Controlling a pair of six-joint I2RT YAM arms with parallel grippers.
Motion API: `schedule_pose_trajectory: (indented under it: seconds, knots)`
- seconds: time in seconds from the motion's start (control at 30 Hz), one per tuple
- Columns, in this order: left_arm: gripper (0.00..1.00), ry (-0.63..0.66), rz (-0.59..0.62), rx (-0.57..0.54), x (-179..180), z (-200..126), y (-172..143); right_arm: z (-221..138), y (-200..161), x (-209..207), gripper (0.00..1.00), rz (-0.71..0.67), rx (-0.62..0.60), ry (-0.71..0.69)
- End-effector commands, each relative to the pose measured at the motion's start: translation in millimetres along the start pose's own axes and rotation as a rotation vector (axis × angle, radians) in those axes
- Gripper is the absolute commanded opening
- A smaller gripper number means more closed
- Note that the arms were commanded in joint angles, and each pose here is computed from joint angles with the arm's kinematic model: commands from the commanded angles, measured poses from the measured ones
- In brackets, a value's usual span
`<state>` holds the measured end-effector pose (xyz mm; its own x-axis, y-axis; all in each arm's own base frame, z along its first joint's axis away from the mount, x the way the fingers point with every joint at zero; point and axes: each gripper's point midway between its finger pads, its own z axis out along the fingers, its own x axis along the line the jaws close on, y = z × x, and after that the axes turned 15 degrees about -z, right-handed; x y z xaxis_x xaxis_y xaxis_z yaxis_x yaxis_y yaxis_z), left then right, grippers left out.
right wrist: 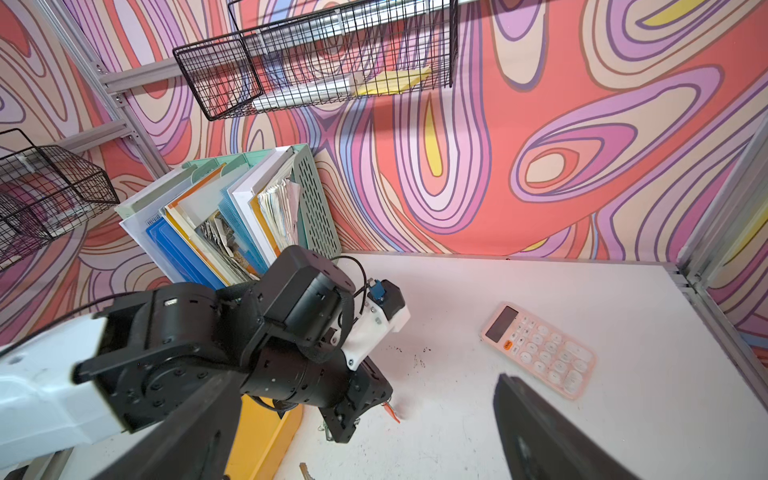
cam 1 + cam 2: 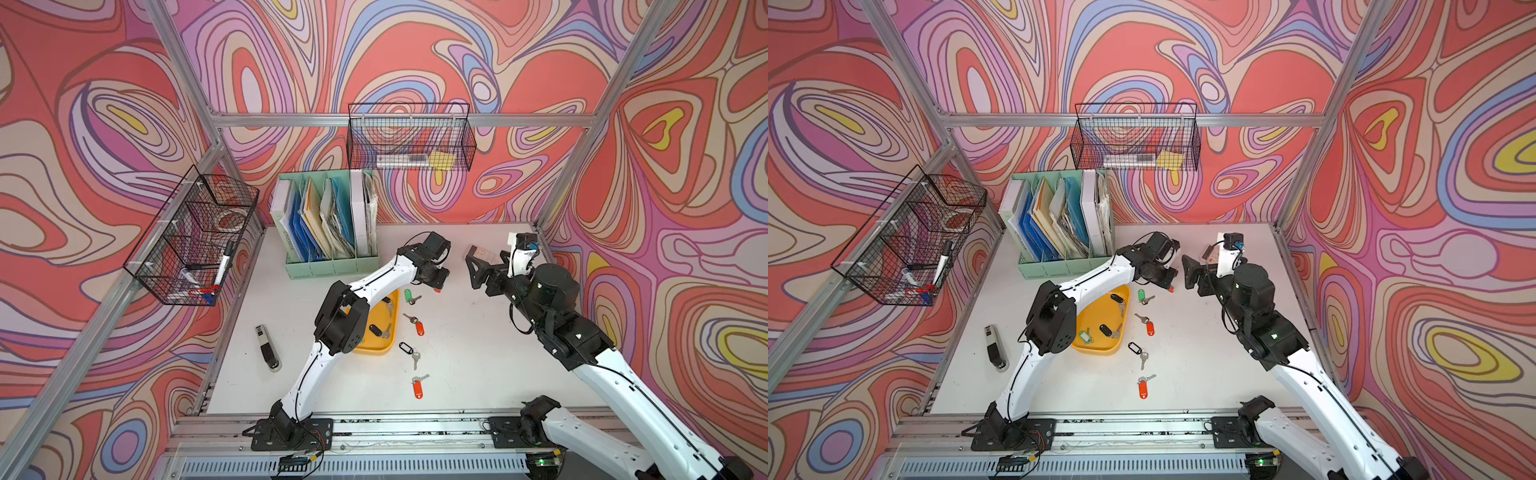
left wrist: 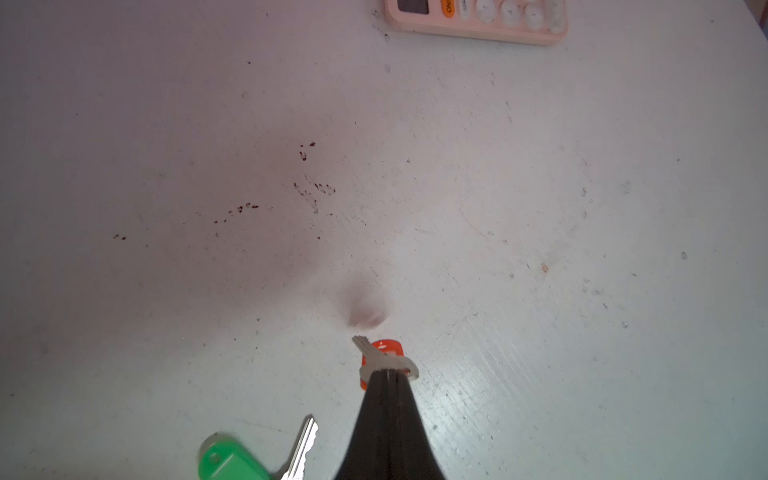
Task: Take the keys out of the storage box
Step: Place the key at the center of the board.
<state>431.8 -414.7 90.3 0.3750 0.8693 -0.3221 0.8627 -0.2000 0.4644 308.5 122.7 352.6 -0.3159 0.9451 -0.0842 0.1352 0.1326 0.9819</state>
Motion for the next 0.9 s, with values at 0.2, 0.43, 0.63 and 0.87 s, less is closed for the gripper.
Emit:
schedule_pose_trajectory:
  seconds: [0.2, 0.43, 0.63, 0.87]
  knots:
    - [0.10, -0.039, -0.032, -0.019, -7, 19, 8, 2, -2, -1, 0.98, 0.010, 0.003, -0.002]
    - [0.31, -0.051, -0.034, -0.044, -13, 5, 18, 6, -2, 1, 0.98, 0.013, 0.004, 0.008]
    - [0.43, -0.038, -0.023, -0.089, -15, -34, 32, 8, 0, 3, 0.98, 0.009, 0.008, 0.019]
    - [0.53, -0.010, -0.071, -0.152, 4, -88, 27, 11, 0, 7, 0.98, 0.007, 0.016, 0.038]
